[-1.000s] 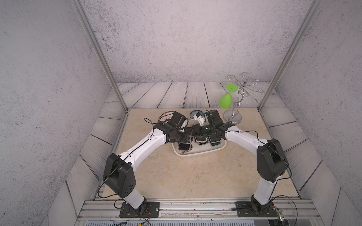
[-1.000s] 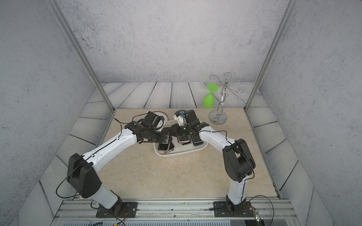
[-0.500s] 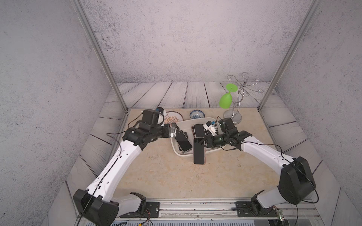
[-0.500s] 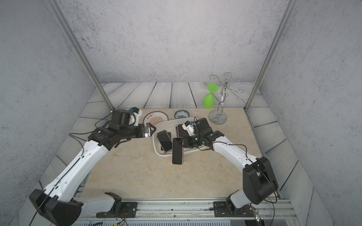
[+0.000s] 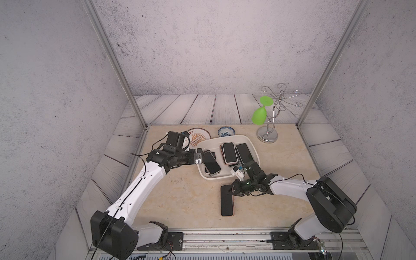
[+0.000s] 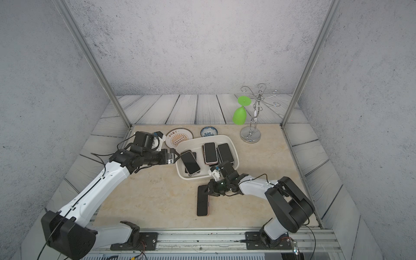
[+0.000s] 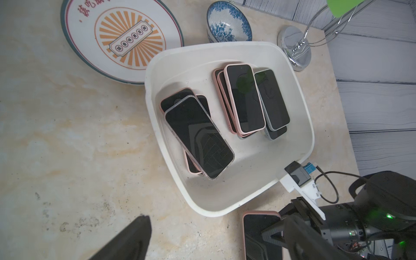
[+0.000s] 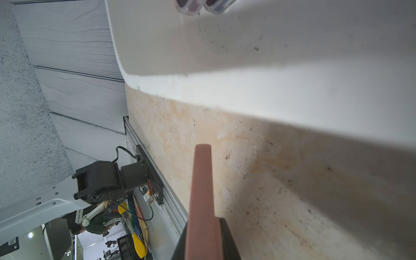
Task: Take the phone out of the storage box
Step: Place the phone at the center of the board.
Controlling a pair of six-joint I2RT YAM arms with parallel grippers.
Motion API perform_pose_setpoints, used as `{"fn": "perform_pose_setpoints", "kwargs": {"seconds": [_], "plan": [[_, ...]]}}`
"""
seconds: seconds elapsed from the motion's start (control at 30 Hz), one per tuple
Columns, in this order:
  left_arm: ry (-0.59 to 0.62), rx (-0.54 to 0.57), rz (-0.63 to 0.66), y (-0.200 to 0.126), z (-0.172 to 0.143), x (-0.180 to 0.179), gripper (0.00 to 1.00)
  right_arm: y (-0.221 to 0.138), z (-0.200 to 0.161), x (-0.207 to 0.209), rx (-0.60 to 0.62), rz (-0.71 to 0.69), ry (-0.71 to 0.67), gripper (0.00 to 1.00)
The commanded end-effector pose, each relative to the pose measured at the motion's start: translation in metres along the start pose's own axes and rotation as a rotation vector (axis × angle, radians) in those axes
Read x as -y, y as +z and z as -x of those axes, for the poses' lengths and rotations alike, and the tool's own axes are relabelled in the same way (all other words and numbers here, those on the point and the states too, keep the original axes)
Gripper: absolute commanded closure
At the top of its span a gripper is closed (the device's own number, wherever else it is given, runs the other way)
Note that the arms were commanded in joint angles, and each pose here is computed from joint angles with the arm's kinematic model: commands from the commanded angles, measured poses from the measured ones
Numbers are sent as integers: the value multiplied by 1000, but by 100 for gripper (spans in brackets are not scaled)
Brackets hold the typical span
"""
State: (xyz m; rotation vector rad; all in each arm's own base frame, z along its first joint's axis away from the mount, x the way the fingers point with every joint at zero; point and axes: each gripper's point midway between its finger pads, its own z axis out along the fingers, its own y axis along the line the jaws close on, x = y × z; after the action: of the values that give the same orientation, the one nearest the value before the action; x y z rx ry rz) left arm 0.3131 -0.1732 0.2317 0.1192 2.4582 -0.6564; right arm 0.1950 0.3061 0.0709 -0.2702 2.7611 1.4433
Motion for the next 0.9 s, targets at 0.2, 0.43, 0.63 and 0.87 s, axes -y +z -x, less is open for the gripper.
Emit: {"fn": "perform_pose_setpoints", "kwargs": {"seconds": [0.2, 0.43, 0.63, 0.87], "plan": [[4, -30, -32, 28, -3, 9, 2, 21, 8, 21, 17, -32, 56, 83], [3, -90, 48, 59, -6, 9, 2, 9, 2, 28, 17, -93, 36, 42], [-25, -141, 166, 84, -6, -2, 2, -7, -4, 35, 23, -169, 17, 24], [-5, -247, 342, 112, -6, -15, 2, -50, -13, 32, 60, -333, -80, 16]]}}
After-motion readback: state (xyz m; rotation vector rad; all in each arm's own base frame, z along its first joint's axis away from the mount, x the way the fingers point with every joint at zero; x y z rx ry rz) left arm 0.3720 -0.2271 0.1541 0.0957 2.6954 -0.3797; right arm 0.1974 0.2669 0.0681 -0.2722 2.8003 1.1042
